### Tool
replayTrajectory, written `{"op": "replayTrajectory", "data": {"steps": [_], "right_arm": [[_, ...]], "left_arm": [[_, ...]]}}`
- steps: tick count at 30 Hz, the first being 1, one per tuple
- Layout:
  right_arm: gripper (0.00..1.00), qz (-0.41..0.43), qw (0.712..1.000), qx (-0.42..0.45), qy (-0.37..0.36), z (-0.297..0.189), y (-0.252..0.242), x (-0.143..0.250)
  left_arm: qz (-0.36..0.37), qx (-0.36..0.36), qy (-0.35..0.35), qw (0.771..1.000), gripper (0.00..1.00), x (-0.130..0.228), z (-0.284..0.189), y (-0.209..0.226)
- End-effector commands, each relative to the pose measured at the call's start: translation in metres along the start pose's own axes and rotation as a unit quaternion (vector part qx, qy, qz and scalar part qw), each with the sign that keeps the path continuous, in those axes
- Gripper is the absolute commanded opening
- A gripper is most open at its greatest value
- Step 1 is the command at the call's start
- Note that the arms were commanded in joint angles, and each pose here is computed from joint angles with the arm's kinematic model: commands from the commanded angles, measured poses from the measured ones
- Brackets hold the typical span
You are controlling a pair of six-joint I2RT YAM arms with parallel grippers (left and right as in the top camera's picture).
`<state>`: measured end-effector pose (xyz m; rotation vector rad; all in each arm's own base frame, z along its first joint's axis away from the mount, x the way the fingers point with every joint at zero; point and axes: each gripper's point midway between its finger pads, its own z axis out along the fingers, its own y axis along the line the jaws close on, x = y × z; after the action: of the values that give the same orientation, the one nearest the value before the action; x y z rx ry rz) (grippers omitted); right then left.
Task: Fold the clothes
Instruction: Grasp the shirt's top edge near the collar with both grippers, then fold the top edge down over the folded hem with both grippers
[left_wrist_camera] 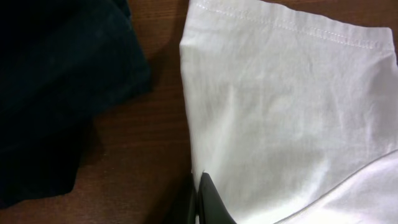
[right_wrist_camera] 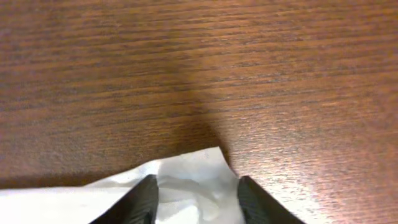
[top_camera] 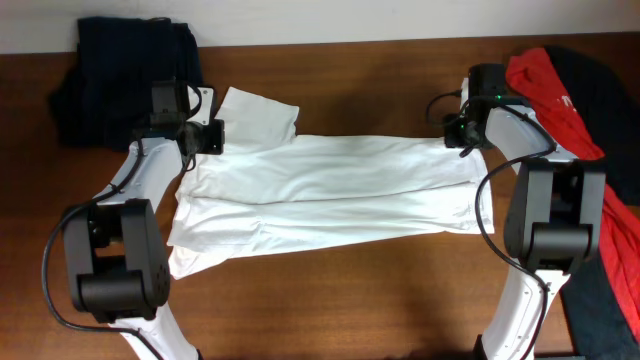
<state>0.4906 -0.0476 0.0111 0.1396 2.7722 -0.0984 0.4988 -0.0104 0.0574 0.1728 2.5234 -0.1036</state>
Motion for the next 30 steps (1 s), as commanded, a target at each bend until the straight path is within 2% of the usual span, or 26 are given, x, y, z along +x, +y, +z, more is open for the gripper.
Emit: {"op": "replayTrajectory", "data": {"steps": [1, 4, 8, 12, 14, 18, 22, 25, 30], "right_arm": [[0.37, 0.003, 1.0, -0.001, -0.002, 0.002, -0.001, -0.002], [0.26, 0.003, 1.0, 0.002, -0.002, 0.002, -0.002, -0.003], [0.04, 0.003, 1.0, 0.008, 0.008, -0.002, -0.004, -0.002], [0.04, 0.01, 0.997, 0.07, 0.024, -0.031, -0.028, -0.013], [0.04, 0.018, 0.997, 0.07, 0.031, -0.046, -0.035, -0.019], [0.04, 0.036, 0.994, 0.077, 0.071, -0.052, -0.052, -0.001], [0.04, 0.053, 0.987, 0.081, 0.126, -0.057, -0.065, 0.027], [0.04, 0.06, 0.98, 0.083, 0.17, -0.063, -0.075, 0.048], [0.04, 0.068, 0.968, 0.083, 0.229, -0.075, -0.084, 0.077]], "left_arm": [[0.004, -0.001, -0.012, 1.0, 0.0, -0.008, -0.007, 0.002], [0.004, -0.001, -0.012, 1.0, 0.0, -0.009, -0.007, 0.002], [0.005, -0.001, -0.019, 1.0, 0.0, -0.014, -0.012, 0.001], [0.006, -0.005, -0.066, 0.998, 0.0, -0.042, -0.056, -0.001], [0.005, -0.007, -0.065, 0.998, 0.0, -0.042, -0.079, -0.003], [-0.03, -0.008, 0.043, 0.999, 0.0, 0.014, -0.085, 0.012], [-0.063, -0.008, 0.105, 0.992, 0.0, 0.047, -0.092, 0.02], [-0.105, -0.003, 0.176, 0.979, 0.0, 0.081, -0.103, 0.017], [-0.122, 0.008, 0.267, 0.956, 0.0, 0.121, -0.122, 0.005]]}}
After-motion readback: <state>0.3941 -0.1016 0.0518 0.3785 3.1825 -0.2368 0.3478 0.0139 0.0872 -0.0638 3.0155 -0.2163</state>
